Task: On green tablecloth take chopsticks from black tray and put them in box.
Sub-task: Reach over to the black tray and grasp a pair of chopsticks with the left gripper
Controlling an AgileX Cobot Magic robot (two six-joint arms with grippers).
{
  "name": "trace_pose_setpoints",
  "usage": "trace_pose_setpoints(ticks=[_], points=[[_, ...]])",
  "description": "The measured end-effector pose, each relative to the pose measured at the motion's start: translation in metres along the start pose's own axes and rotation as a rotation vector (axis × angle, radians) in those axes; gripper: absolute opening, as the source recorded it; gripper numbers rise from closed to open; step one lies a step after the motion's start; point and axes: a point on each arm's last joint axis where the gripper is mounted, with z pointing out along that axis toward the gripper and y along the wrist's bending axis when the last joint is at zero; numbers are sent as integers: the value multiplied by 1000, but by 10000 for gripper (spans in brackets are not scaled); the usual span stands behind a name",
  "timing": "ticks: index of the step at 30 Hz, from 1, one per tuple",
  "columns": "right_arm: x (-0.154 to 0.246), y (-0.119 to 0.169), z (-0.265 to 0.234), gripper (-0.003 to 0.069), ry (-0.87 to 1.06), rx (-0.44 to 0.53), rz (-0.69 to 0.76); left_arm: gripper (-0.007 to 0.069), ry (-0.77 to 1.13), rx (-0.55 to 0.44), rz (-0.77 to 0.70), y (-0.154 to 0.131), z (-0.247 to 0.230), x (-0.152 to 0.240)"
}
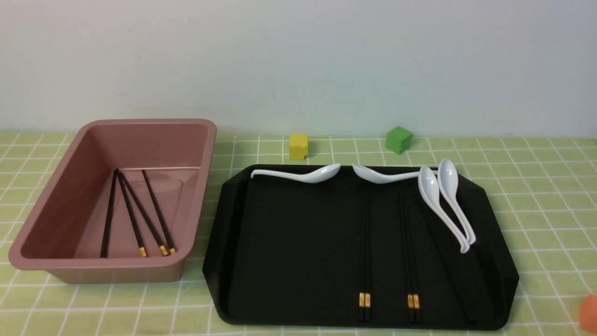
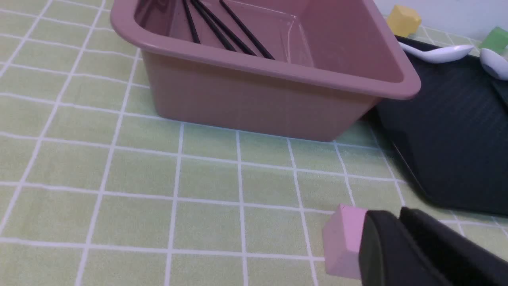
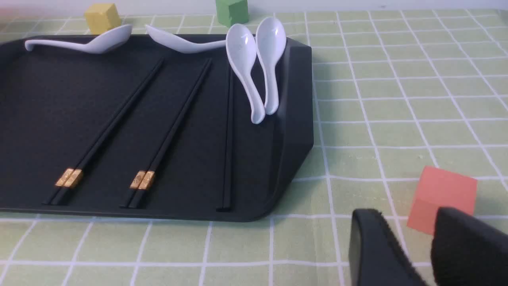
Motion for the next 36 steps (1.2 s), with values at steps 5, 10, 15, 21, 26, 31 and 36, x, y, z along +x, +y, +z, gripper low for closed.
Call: trace_pose_setpoints(ticks=[5,10,15,21,26,31,36], points=[[0,0,0,240,0,0,0,71,0,0,0,0,0,0],[0,0,0,240,0,0,0,76,-8,-13,37,1,0,-1],[0,0,0,240,0,0,0,81,-26,-45,126,4,0,-3],[0,0,0,240,0,0,0,89,-27,-55,151,5,0,-3],[0,0,0,240,0,0,0,93,-60,-7,-18,1,0,-5],[0,0,0,240,0,0,0,93,-11,164,-810,-13,-1,-7],[0,0,0,240,0,0,0,101,47,292,-1399,-21,-3,-13]])
